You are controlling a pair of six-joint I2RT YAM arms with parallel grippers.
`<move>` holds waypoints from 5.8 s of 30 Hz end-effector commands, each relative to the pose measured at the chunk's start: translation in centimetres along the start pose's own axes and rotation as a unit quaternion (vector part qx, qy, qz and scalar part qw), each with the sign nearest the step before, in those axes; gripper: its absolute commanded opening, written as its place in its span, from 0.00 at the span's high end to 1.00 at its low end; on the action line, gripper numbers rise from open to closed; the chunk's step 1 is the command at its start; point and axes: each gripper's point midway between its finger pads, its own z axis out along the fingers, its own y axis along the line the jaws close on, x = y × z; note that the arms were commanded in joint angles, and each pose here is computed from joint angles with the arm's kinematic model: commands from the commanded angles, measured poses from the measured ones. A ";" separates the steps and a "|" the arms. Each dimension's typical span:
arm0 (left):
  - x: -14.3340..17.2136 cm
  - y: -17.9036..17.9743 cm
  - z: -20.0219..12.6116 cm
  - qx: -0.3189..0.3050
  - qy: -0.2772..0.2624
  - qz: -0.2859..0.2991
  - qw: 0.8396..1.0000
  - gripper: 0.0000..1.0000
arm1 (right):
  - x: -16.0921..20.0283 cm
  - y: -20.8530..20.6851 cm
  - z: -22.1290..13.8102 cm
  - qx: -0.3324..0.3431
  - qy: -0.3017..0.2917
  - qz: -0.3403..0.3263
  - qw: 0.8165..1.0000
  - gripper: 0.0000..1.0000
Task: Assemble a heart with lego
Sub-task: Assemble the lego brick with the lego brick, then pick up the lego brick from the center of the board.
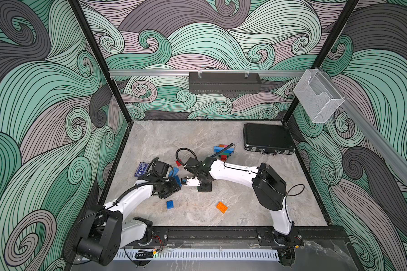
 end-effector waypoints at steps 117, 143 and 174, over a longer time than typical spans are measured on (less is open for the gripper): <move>-4.8 -2.8 -3.3 -0.004 -0.057 0.006 0.998 0.49 | 1.2 -6.3 -6.2 -0.040 -0.251 0.435 0.864 0.24; -3.4 -2.2 -1.6 0.016 -0.034 -0.004 0.999 0.50 | -3.0 -12.7 2.3 0.057 -0.110 0.453 0.883 0.44; 0.2 -5.6 0.4 0.091 0.047 0.034 0.994 0.49 | 6.3 -1.0 -1.2 0.015 -0.072 0.358 0.931 0.73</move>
